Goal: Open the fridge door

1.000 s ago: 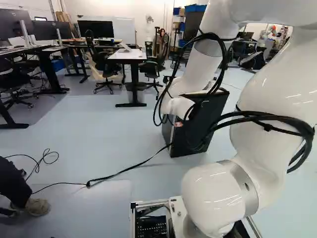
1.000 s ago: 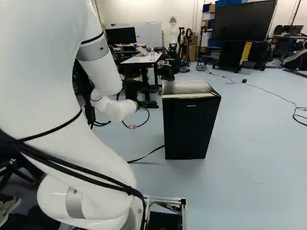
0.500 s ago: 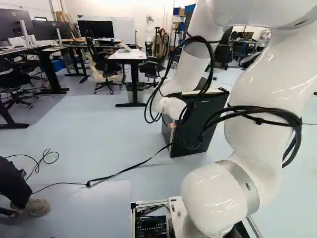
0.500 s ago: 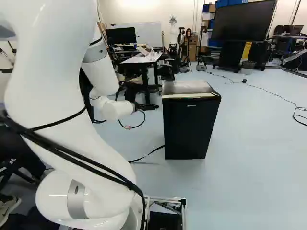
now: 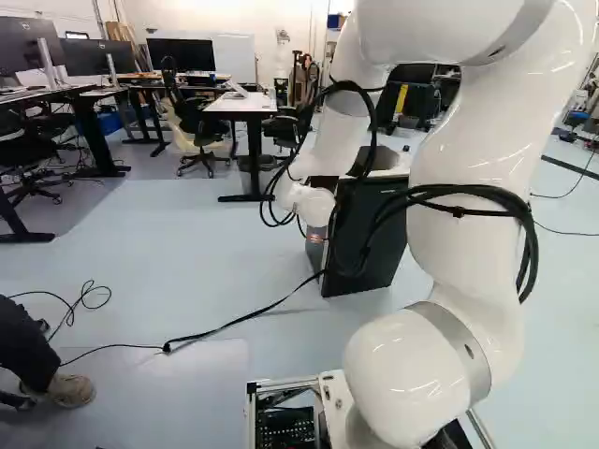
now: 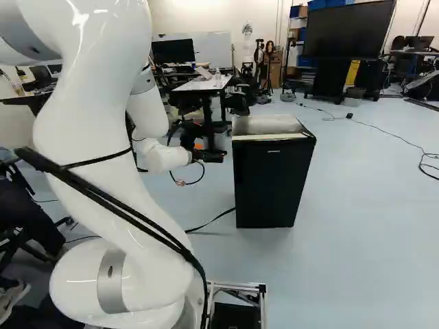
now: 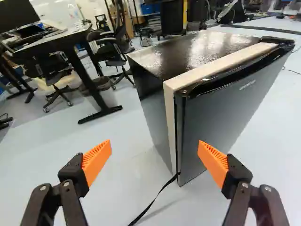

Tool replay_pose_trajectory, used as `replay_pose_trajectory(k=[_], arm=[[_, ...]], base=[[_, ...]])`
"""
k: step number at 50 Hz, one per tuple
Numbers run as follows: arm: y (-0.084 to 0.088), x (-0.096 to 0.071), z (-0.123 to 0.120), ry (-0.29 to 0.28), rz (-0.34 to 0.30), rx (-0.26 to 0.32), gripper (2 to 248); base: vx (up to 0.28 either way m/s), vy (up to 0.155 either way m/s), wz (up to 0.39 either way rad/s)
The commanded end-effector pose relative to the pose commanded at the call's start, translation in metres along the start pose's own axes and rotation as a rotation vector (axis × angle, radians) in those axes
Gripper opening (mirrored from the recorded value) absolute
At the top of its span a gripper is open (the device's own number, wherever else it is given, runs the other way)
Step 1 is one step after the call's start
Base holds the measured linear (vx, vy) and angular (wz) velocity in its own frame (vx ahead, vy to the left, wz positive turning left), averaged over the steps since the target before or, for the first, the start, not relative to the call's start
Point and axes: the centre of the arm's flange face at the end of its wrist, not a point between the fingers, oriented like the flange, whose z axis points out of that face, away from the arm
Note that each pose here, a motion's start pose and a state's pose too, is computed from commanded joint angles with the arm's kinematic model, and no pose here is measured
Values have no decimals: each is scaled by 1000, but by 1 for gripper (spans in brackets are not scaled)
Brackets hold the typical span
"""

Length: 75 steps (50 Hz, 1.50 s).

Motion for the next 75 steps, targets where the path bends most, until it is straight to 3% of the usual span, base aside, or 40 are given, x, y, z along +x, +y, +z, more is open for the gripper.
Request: replay_pose_trajectory(k=[38, 55, 75], arm=[[5, -14, 58, 190, 134, -340, 247], [-8, -31, 62, 183, 114, -336, 247], [-29, -31, 80, 197, 136, -330, 247]], base=[[0, 0, 0], [0, 0, 0], [0, 0, 0]])
